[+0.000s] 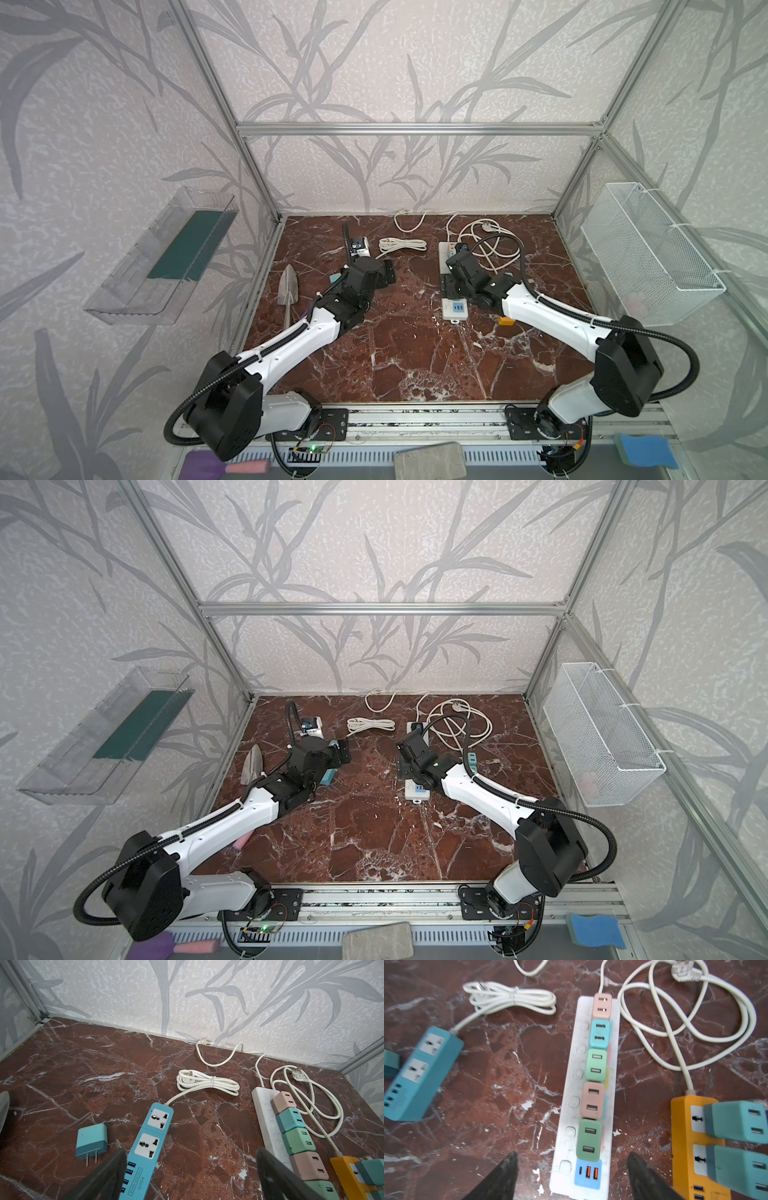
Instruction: Insert the plug
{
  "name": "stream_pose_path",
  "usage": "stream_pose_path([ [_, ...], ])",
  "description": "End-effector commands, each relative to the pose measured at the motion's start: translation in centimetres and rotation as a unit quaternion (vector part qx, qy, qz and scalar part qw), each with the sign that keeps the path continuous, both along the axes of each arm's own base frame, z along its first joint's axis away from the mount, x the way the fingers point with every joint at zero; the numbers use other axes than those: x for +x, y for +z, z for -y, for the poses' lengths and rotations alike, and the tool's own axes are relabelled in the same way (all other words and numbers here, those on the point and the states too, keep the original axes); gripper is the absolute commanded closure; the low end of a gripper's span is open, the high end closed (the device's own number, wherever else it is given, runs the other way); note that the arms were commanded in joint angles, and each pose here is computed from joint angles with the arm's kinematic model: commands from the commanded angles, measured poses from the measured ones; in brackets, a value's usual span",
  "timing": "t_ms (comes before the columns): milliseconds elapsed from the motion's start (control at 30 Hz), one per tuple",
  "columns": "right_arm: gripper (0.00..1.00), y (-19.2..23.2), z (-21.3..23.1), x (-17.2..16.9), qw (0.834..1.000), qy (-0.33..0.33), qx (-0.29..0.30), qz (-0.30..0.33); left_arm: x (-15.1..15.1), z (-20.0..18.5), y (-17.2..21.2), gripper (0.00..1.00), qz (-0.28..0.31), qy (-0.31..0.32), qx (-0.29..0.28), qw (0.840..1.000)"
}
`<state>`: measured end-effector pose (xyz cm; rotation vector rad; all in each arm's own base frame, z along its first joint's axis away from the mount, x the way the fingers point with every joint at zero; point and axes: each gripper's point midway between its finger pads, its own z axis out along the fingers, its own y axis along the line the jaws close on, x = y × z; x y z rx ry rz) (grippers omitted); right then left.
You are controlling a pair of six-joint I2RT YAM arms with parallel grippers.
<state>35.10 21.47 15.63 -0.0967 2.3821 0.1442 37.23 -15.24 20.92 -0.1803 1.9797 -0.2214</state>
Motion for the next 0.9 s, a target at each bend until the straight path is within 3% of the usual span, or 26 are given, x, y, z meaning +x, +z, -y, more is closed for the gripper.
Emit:
stream_pose_path([
  [0,0.12,-2.6,1.3,-2.0,0.997,0.01,-0.041,-0.062,0.2,-0.2,1.6,0.04,0.018,0.008,-0.015,1.0],
  [267,0.01,-7.9,1.8,-3.4,0.992,-0.009,-0.048,-0.119,0.6,-0.3,1.3,0.04,0.012,0.007,-0.005,1.0],
  [500,0.01,-12.4,1.4,-3.0,0.987,-0.013,-0.034,-0.157,2.0,-2.3,0.0,0.01,0.007,0.032,0.078,0.996],
  [667,0.01,-13.1,3.0,-2.7,0.984,-0.033,-0.069,-0.159,4.0,-3.9,-3.5,0.01,-0.067,0.032,0.102,0.992],
  [867,0.01,-12.0,5.2,-2.8,0.987,-0.051,-0.049,-0.145,5.3,-4.7,-7.7,0.01,-0.17,0.012,0.109,0.979],
])
